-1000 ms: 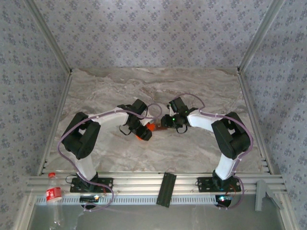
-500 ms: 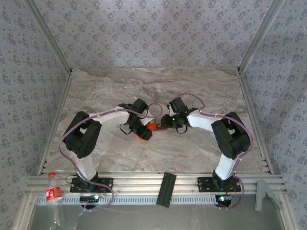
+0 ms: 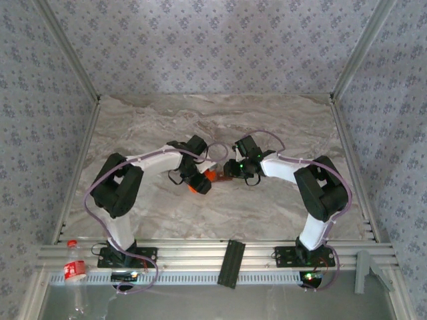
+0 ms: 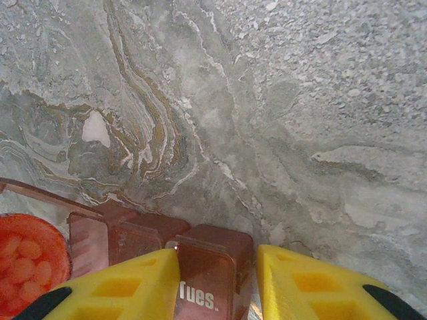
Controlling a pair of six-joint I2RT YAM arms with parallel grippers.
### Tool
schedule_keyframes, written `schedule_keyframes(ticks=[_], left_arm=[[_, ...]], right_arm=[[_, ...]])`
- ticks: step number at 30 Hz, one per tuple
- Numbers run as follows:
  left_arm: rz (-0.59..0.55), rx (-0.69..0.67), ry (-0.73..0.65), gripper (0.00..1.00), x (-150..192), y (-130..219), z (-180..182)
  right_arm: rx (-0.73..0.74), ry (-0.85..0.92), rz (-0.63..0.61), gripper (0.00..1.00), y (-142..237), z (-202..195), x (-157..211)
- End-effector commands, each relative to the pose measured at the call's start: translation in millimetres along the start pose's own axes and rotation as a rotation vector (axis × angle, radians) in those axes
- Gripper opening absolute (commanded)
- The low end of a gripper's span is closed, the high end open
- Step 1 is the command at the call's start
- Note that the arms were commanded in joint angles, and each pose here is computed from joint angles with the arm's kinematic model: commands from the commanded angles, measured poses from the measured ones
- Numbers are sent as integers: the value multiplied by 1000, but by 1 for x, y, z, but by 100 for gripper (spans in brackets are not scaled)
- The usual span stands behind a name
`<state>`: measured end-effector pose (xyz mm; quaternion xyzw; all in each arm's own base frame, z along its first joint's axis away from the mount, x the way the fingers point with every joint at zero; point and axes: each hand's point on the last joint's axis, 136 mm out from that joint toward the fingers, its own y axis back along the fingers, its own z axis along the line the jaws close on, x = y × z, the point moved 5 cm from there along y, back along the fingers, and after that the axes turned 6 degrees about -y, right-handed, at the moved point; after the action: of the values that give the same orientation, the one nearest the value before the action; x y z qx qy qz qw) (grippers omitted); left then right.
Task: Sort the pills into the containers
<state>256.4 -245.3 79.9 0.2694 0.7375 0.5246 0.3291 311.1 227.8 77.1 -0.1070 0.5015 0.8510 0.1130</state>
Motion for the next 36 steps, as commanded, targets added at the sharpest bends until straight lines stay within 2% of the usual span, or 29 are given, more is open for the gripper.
schedule_keyframes(ticks=[1, 36], left_arm=[[41, -9, -28, 0, 0, 3, -4], [182, -166, -132, 0, -6, 6, -4]], right_arm=[[83, -27, 76, 38, -9, -20, 22], [79, -28, 73, 37, -9, -19, 22]])
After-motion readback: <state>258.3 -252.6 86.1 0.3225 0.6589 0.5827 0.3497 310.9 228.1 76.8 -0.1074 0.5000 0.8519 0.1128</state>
